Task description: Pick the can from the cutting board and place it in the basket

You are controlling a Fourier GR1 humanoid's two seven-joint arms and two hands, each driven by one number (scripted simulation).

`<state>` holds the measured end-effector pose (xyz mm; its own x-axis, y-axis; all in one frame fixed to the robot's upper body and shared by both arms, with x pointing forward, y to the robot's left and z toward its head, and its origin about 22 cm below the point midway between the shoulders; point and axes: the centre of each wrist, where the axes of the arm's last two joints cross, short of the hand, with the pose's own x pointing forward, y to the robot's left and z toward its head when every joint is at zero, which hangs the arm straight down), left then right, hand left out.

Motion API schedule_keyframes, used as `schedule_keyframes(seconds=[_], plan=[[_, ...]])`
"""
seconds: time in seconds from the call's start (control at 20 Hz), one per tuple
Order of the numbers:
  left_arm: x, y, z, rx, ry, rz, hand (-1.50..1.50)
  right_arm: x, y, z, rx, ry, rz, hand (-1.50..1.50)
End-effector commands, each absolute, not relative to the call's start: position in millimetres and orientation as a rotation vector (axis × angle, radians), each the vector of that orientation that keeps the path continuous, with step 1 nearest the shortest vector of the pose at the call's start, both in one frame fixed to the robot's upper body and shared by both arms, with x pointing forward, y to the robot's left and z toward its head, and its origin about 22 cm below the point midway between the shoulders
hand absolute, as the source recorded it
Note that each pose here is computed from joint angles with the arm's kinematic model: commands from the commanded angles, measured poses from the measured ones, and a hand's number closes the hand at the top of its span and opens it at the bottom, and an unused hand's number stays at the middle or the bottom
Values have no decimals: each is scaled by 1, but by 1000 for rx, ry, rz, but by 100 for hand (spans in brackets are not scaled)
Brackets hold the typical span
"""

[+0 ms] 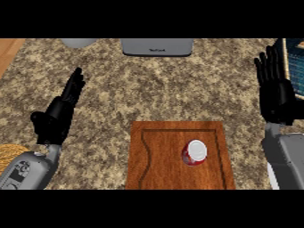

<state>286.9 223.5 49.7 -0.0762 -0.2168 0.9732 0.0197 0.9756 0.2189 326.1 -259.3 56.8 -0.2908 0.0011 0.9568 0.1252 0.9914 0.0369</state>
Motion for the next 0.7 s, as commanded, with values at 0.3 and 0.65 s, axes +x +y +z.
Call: schedule_keyframes(seconds=[0.3,0.65], plan=[[279,255,61,70,-1670,-384,0,283,-227,82,-129,-1960,504,150],[276,262,53,38,-1665,-375,0,228,-83,30,-299,-1931,253,-150]])
